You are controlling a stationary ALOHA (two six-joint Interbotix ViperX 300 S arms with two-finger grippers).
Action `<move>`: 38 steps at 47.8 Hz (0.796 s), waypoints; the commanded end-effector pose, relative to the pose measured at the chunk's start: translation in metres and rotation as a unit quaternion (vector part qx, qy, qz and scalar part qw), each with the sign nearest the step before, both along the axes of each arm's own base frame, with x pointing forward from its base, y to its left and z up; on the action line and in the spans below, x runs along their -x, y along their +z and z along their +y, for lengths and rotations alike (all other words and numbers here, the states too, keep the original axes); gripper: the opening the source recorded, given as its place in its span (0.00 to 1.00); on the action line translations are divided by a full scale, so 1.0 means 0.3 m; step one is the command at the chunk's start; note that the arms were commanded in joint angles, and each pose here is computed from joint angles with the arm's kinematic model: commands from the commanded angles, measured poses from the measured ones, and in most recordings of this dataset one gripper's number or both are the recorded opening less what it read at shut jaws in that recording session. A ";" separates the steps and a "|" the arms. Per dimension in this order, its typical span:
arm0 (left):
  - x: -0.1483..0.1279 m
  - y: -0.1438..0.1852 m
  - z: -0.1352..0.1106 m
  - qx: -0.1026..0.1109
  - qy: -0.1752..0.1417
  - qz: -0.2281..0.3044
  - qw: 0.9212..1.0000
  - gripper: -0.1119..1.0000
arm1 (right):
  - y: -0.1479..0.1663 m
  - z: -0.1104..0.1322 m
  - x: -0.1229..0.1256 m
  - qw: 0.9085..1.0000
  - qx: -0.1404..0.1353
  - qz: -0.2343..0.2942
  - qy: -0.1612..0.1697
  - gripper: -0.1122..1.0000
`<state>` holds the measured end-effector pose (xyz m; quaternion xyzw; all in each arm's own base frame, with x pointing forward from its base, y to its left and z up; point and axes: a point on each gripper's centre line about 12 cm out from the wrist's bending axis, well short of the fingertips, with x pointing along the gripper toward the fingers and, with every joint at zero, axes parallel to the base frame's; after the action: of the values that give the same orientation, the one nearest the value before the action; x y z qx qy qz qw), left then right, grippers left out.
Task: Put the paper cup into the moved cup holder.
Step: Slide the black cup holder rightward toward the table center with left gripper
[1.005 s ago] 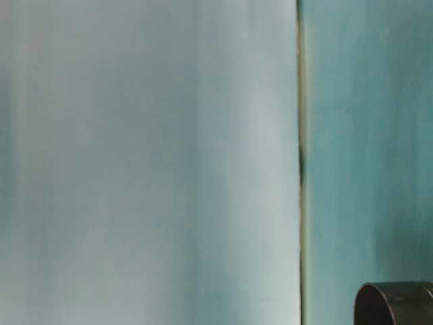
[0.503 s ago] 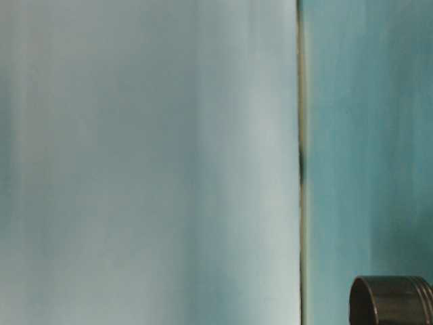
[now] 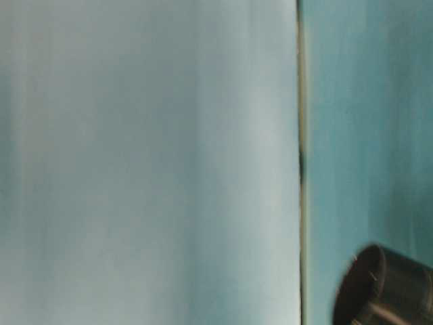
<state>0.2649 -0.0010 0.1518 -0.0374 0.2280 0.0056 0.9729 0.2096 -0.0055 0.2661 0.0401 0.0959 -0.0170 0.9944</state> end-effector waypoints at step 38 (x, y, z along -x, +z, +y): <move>-0.376 0.015 0.004 -0.026 -0.011 -0.040 0.999 0.29 | 0.028 -0.002 -0.010 1.000 -0.005 -0.006 -0.003 0.12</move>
<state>0.3658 -0.0013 0.1504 -0.0132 0.2042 -0.0011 0.9788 0.2093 -0.0058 0.2649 0.0403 0.1012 -0.0179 0.9939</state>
